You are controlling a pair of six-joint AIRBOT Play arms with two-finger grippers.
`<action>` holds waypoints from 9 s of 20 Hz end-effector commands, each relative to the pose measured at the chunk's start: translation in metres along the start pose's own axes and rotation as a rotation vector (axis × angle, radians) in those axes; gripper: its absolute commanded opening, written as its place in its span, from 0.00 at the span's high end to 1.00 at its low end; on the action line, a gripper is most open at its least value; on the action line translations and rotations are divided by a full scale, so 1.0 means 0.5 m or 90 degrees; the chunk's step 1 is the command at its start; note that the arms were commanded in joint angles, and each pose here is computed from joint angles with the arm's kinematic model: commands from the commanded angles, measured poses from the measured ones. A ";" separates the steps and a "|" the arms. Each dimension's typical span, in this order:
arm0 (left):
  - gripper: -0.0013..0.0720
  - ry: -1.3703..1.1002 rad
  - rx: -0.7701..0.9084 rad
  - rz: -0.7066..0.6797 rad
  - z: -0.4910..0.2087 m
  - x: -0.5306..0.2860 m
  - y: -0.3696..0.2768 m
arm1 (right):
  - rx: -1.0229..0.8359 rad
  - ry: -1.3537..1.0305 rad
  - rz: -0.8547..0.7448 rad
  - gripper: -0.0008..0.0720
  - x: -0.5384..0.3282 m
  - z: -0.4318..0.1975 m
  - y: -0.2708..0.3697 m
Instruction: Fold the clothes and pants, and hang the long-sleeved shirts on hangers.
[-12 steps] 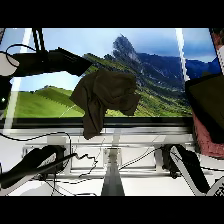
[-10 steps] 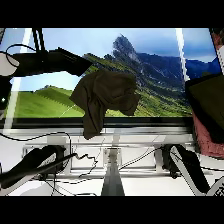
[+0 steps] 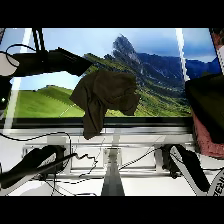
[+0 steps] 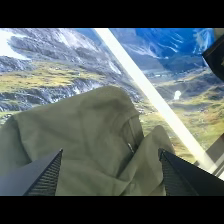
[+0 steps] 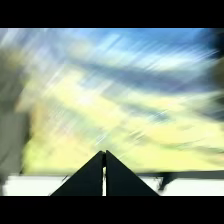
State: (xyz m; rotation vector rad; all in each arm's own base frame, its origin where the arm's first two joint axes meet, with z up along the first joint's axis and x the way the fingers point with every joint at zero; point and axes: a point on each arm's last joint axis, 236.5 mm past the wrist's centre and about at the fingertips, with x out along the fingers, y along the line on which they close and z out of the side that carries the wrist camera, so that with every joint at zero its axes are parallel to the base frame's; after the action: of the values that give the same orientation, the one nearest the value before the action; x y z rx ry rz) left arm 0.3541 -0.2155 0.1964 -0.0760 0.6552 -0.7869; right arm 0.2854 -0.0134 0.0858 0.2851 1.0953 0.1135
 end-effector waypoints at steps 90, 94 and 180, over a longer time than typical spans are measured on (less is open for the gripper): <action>0.97 -0.264 0.036 0.218 0.169 -0.371 0.093 | -0.199 -0.521 0.010 0.97 -0.393 0.358 0.228; 0.97 -0.461 0.074 0.399 0.243 -0.578 0.098 | -0.228 -0.628 -0.008 0.97 -0.549 0.326 0.258; 0.21 0.318 -0.562 0.131 -0.625 -0.141 0.430 | 0.149 0.104 0.187 0.97 0.371 -0.056 0.059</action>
State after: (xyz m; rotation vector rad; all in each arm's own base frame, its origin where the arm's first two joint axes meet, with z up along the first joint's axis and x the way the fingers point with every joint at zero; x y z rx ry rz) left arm 0.2679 0.0486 -0.0761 -0.5926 1.4654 -0.2232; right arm 0.3433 0.0570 -0.0889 0.6671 1.2237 0.2310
